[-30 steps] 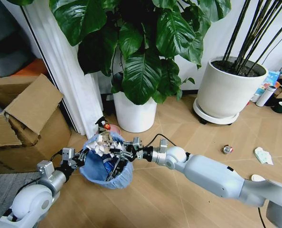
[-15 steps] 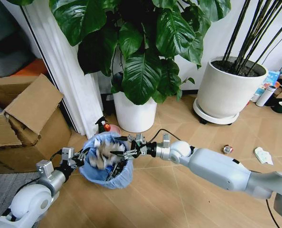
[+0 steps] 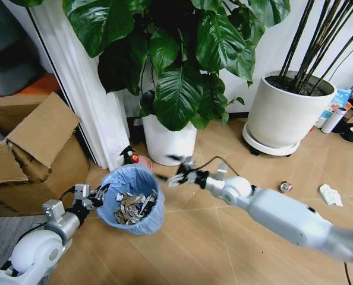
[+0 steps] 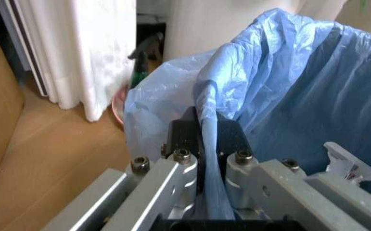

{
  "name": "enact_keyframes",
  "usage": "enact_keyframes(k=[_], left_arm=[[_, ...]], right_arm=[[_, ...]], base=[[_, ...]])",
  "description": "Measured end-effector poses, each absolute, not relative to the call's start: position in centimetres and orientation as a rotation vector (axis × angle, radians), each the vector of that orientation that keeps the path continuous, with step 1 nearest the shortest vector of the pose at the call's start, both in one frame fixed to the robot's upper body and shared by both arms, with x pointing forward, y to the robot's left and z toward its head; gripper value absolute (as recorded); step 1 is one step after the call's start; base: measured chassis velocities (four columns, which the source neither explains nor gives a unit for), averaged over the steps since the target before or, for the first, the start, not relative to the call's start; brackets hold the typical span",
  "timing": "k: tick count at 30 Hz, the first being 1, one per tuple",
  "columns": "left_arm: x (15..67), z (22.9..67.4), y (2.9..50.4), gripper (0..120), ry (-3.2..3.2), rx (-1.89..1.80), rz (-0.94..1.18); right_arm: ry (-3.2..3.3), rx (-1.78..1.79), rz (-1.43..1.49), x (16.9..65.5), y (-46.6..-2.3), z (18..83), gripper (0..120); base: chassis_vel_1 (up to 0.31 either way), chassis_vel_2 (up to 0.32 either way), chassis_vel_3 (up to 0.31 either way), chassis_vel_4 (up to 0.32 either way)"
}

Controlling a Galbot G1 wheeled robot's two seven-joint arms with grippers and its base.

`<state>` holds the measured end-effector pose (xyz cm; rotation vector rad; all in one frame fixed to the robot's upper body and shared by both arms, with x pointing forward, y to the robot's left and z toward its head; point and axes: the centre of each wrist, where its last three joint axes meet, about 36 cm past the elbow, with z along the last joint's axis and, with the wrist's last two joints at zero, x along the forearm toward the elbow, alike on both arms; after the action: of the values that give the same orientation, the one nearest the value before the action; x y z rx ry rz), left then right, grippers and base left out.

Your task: Pick up the trash bin and place the garbage on the floor into it.

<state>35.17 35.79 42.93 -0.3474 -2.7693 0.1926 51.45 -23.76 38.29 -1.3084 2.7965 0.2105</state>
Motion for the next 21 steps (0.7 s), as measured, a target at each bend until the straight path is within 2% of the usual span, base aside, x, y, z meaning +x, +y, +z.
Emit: enact_keyframes(k=[1, 3, 5, 7, 13, 15, 21], left_arm=[[35.2, 42.9, 35.8, 0, -2.769, -0.347, 0.193], [35.1, 42.8, 35.9, 0, -2.784, -0.321, 0.216], [35.1, 42.8, 35.9, 0, -2.785, -0.319, 0.217], [34.9, 42.7, 35.8, 0, -2.793, -0.304, 0.227], [34.6, 42.5, 35.8, 0, -2.805, -0.284, 0.225], [34.5, 42.1, 35.7, 0, -2.809, -0.275, 0.214], [34.6, 41.7, 35.7, 0, -2.810, -0.266, 0.212]], right_arm=[[2.797, -1.308, 0.210, 51.5, -23.8, 38.3, 100], [2.941, -0.975, 0.167, 48.3, -27.7, 36.3, 100], [2.949, -0.957, 0.162, 48.1, -27.9, 36.2, 100], [3.023, -0.742, 0.090, 44.9, -32.2, 34.9, 100], [3.079, -0.506, 0.066, 40.9, -36.9, 34.5, 100], [3.118, -0.345, 0.061, 37.3, -39.9, 33.9, 100], [3.140, -0.133, 0.113, 32.3, -41.8, 32.3, 100]], base=[[0.000, 0.000, 0.000, 0.000], [0.000, 0.000, 0.000, 0.000], [0.000, 0.000, 0.000, 0.000], [0.000, 0.000, 0.000, 0.000], [0.000, 0.000, 0.000, 0.000], [0.000, 0.000, 0.000, 0.000], [0.000, 0.000, 0.000, 0.000]])
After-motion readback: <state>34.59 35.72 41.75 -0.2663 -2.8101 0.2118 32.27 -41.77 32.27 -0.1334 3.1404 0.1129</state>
